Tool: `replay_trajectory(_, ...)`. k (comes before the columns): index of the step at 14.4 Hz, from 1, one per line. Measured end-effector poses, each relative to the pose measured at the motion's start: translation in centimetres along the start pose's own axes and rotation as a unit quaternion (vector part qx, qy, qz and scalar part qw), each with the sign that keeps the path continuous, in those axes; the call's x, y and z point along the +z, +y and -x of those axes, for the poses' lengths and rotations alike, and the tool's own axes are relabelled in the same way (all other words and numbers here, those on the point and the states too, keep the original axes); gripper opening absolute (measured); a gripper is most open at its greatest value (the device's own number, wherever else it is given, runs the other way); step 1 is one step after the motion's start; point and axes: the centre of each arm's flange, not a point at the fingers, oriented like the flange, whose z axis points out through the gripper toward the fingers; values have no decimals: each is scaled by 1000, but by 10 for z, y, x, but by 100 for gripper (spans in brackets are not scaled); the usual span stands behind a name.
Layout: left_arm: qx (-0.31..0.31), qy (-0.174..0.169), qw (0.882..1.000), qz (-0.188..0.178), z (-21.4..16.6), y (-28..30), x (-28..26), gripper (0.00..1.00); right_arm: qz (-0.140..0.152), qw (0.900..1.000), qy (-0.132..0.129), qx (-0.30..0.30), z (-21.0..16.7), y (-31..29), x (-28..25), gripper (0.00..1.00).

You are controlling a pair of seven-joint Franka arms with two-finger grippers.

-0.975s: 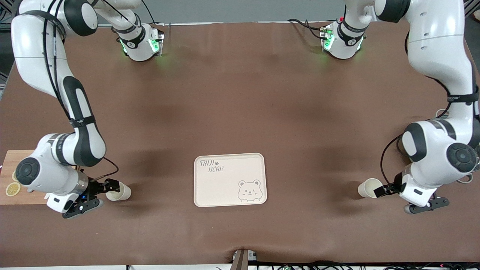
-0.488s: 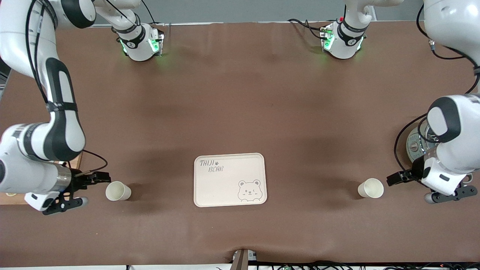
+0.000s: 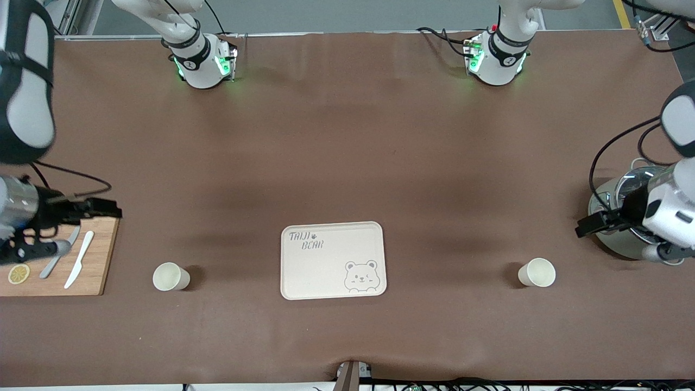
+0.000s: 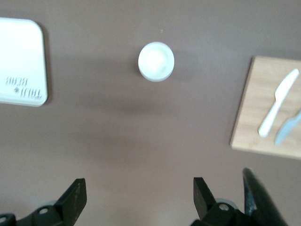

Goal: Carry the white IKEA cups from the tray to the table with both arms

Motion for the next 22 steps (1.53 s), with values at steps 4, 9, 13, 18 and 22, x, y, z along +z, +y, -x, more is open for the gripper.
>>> replay_trajectory(4, 9, 10, 1000, 9, 31, 3, -65, 100, 11, 1000, 22, 16, 90, -13, -75, 100)
replay_trajectory(9, 18, 17, 1000, 14, 58, 5, -110, 100, 29, 996, 68, 46, 182, -18, -110, 100)
replay_trajectory(13, 16, 19, 1000, 7, 59, -1, -115, 100, 57, 993, 70, 76, 183, 11, -97, 100)
replay_trajectory(18, 24, 19, 1000, 0, 58, -6, -114, 100, 59, 993, 66, 74, 175, 11, -85, 100)
replay_trajectory(22, 41, 18, 999, -25, 58, 0, -110, 100, 58, 994, 64, 73, 173, 10, -83, 100)
